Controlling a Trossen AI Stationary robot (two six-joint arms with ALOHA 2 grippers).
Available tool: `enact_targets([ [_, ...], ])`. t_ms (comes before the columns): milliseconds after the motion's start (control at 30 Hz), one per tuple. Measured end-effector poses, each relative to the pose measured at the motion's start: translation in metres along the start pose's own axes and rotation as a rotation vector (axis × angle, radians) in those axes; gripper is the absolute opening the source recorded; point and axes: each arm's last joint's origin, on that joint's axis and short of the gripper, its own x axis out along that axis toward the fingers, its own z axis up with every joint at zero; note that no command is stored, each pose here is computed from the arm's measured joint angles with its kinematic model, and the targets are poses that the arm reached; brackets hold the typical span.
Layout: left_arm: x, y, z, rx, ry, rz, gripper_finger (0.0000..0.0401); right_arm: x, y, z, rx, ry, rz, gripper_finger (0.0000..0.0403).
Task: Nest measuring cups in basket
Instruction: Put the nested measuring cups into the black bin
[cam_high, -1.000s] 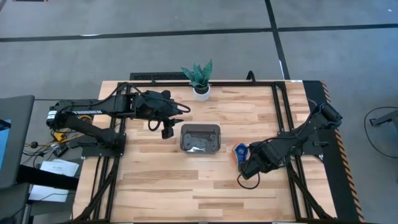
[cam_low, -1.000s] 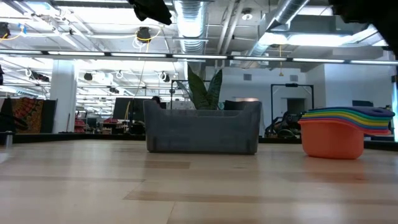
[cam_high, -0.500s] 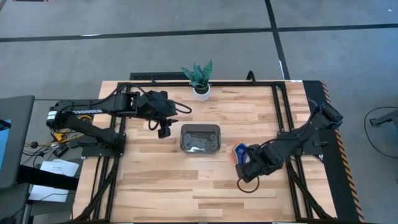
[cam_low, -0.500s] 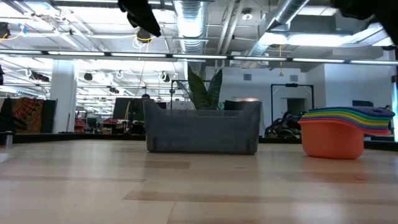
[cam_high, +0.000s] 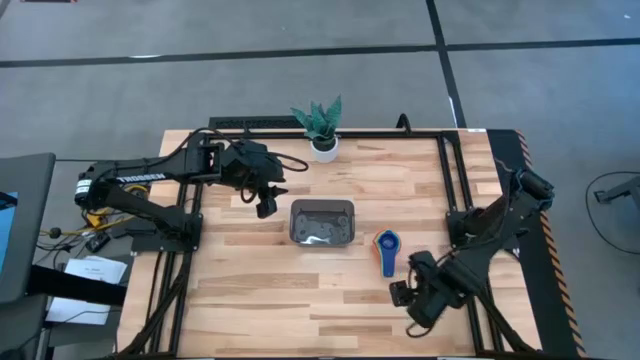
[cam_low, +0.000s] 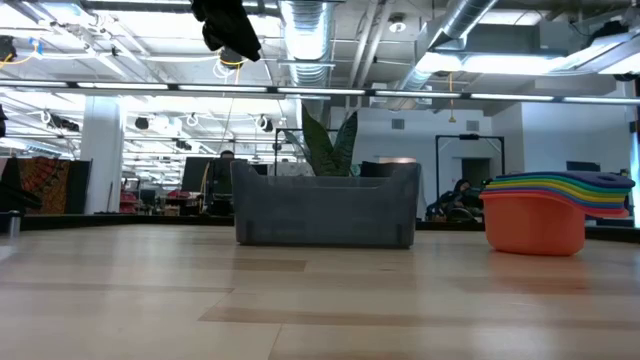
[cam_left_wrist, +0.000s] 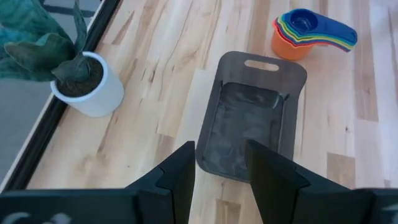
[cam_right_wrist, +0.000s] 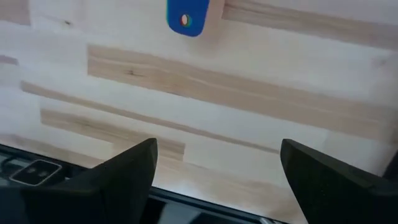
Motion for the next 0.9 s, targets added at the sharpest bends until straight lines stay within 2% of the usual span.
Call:
enact_targets([
  [200, 0.000, 0.001, -0.001, -0.041, 0.012, 0.020, 0.0130, 0.004, -0.005, -0.013, 0.032, -0.034, 0.064, 0.0364],
  [333, 0.000, 0.003, -0.004, -0.087, 0.034, 0.097, 0.0130, 0.004, 0.020, 0.002, 0.046, -0.162, 0.293, 0.0364],
  [367, 0.000, 0.003, -0.005, -0.107, 0.041, 0.111, 0.0130, 0.003, 0.024, 0.007, 0.039, -0.194, 0.321, 0.0364],
  [433, -0.001, 0.004, -0.006, -0.137, 0.046, 0.129, 0.0130, 0.002, 0.026, 0.019, 0.024, -0.219, 0.277, 0.0364],
  [567, -0.001, 0.004, -0.006, -0.197, 0.039, 0.134, 0.0130, 0.007, 0.016, 0.040, 0.020, -0.175, 0.009, 0.0364],
  [633, -0.001, 0.004, -0.005, -0.236, 0.033, 0.142, 0.0130, 0.011, 0.017, 0.049, 0.013, -0.151, -0.076, 0.0364],
  [900, -0.002, 0.002, -0.006, -0.354, -0.004, 0.247, 0.0130, 0.025, 0.038, 0.075, -0.038, -0.167, 0.011, 0.0364],
])
